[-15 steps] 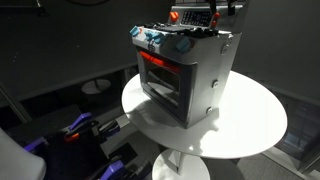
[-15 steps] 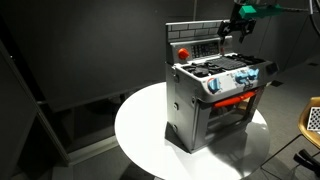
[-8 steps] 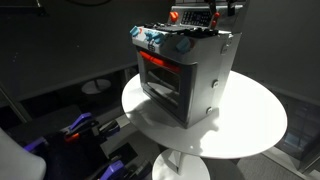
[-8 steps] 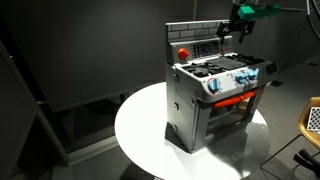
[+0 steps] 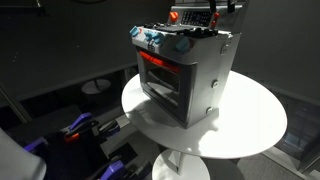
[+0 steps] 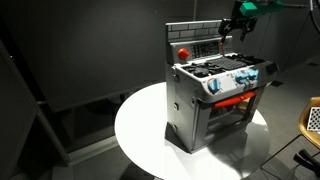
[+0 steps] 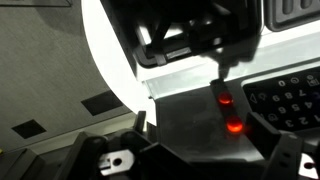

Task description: Push the top right button on the cooker

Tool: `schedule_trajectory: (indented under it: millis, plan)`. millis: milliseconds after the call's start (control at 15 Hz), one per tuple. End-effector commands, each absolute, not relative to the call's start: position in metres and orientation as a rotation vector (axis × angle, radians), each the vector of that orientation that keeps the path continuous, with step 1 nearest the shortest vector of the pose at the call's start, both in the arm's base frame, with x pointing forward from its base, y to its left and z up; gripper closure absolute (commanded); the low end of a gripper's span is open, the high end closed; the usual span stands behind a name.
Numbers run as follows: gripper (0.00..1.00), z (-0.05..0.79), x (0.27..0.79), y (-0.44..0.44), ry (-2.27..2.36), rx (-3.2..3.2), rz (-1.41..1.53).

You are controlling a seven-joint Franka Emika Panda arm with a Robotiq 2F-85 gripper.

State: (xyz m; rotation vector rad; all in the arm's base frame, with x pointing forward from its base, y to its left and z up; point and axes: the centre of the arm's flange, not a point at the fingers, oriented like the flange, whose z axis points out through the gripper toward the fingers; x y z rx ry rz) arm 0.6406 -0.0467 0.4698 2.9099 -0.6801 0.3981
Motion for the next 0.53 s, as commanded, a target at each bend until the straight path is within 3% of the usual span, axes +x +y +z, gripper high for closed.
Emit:
schedule_trajectory:
  millis: [0,467]
  plan:
    - [0.0,0.49,0.623,-0.04,-0.648,2.923,0.387]
    - [0.0,0.506,0.602,-0.035,-0.657,2.92,0.316]
